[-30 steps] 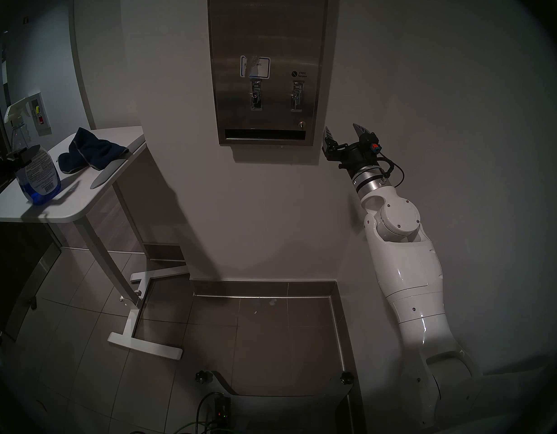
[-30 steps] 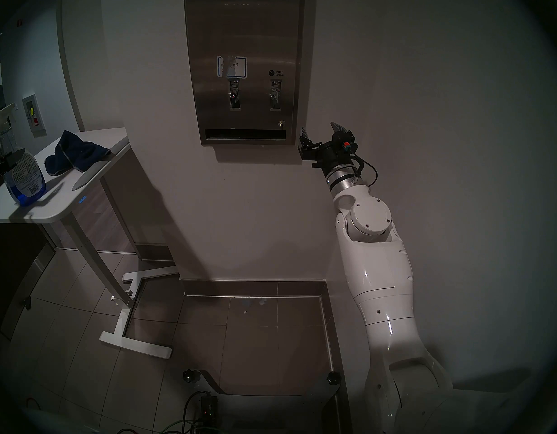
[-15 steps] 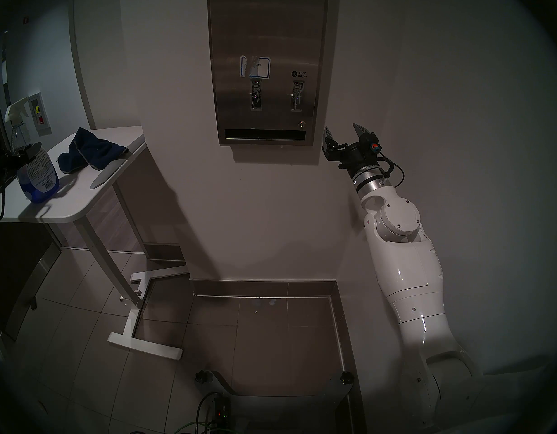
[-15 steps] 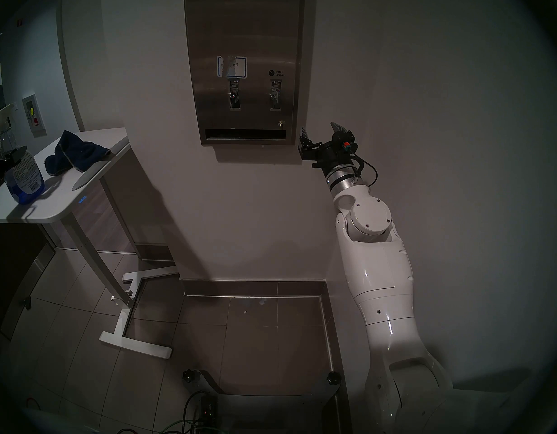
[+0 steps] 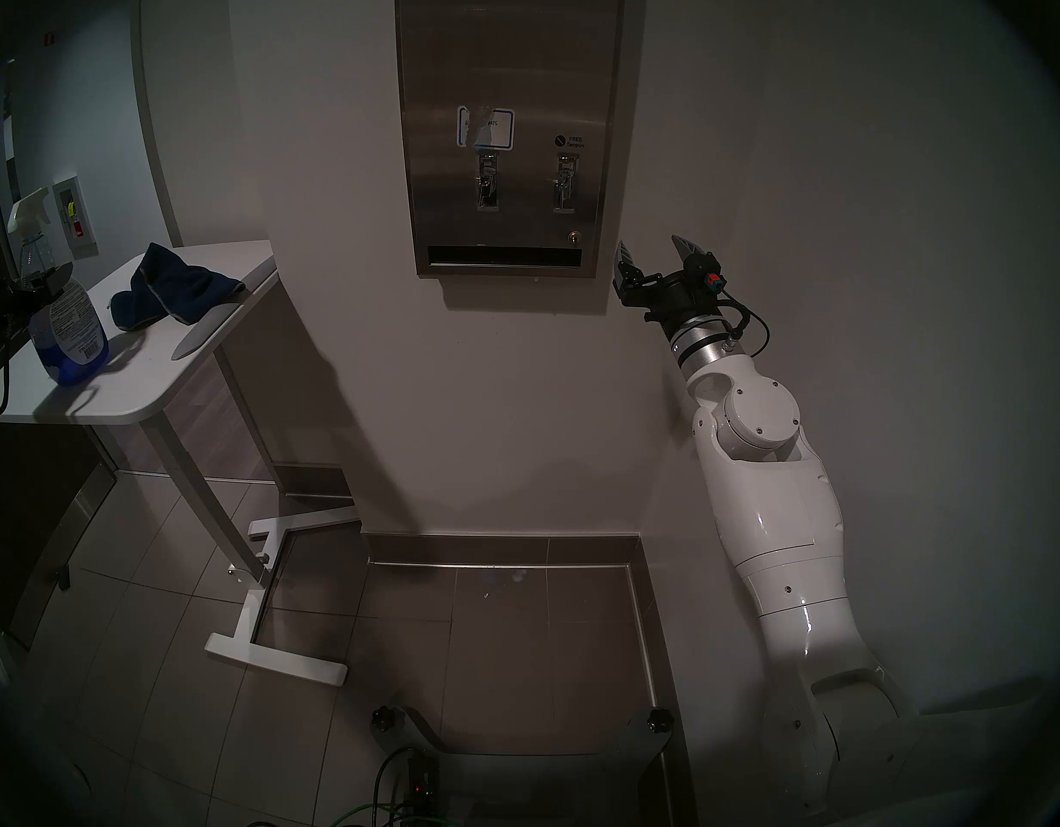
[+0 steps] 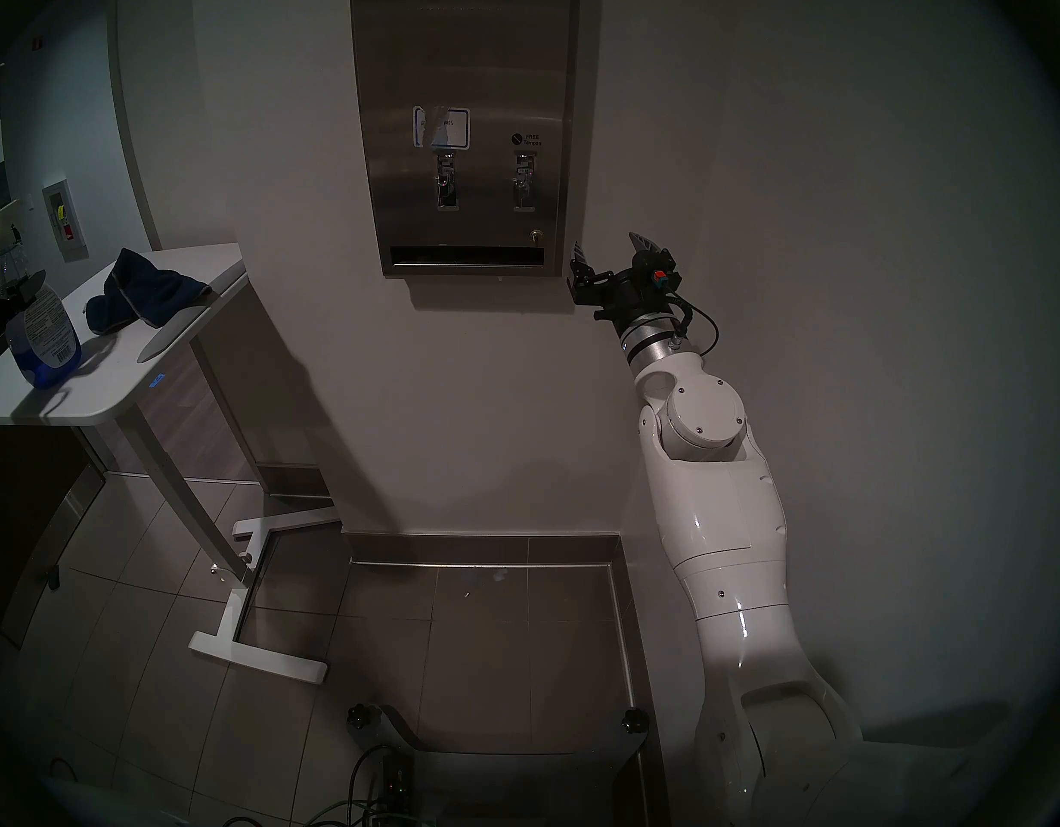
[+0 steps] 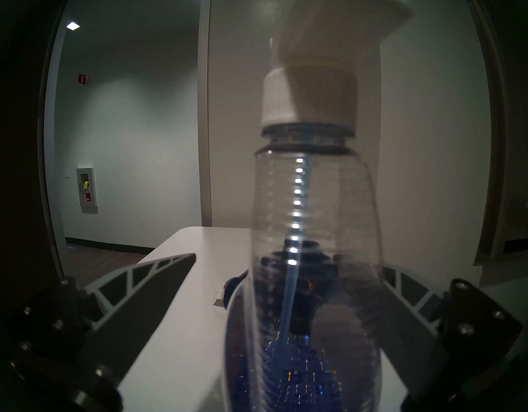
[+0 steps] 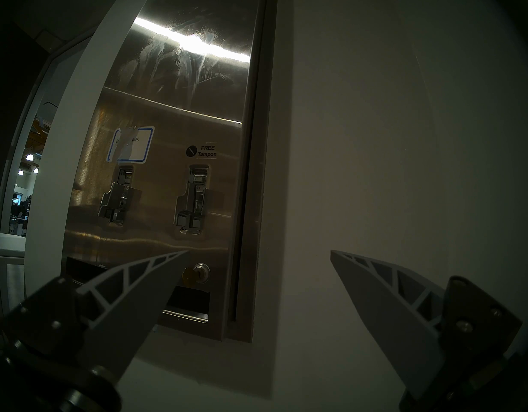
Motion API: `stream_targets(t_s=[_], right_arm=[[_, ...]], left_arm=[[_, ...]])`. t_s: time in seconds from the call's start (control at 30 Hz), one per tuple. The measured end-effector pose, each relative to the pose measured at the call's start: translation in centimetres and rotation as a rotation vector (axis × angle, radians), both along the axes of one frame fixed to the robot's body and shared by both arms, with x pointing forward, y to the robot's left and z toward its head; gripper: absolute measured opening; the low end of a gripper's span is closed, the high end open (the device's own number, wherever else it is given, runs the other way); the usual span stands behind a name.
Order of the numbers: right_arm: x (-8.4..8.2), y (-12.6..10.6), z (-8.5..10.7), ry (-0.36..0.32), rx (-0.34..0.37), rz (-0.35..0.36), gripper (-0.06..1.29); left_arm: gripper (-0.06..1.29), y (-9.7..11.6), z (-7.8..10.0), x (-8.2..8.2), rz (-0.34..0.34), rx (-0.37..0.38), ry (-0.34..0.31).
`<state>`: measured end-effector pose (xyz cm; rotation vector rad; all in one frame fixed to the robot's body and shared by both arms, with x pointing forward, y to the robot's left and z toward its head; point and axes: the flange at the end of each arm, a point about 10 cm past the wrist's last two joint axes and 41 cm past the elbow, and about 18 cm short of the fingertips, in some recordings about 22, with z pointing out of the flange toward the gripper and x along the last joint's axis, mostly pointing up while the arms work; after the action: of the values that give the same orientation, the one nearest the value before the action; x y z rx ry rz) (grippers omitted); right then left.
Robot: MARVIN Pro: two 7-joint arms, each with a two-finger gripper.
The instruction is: Pick up the cleaner bottle and spray the cleaner onto the surface
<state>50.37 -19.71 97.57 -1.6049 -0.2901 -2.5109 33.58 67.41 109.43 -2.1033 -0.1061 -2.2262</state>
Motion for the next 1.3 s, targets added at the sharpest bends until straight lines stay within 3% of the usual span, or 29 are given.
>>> stream_targets(t_s=[0.1,0.13,0.17,0.2,0.27,0.9,1.07,1.3], right_arm=[[0.0,0.0,0.0,0.000,0.000,0.000,1.24],[0.0,0.0,0.0,0.000,0.000,0.000,1.24],[0.0,0.0,0.0,0.000,0.000,0.000,1.24],[0.0,0.0,0.0,0.000,0.000,0.000,1.24],[0.0,0.0,0.0,0.000,0.000,0.000,1.24],[0.0,0.0,0.0,0.001,0.000,0.000,1.24],[0.0,0.0,-0.1,0.002,0.000,0.000,1.24],[0.0,0.0,-0.1,0.004,0.001,-0.001,1.24]], left_arm=[[1.25,-0.2,0.4,0.0,-0.005,0.001,-0.011],[1.14,-0.3,0.4,0.0,-0.005,-0.002,-0.011],[0.73,-0.4,0.4,0.1,-0.005,-0.006,-0.011],[0.52,-0.5,0.4,0.1,-0.005,-0.009,-0.011],[0.42,-0.7,0.4,0.2,-0.002,-0.013,-0.009],[0.40,-3.9,-0.1,2.4,0.125,-0.003,-0.081],[0.40,-5.2,1.1,3.3,0.131,0.019,-0.115],[0.40,-6.9,4.2,3.7,0.139,0.059,-0.186]])
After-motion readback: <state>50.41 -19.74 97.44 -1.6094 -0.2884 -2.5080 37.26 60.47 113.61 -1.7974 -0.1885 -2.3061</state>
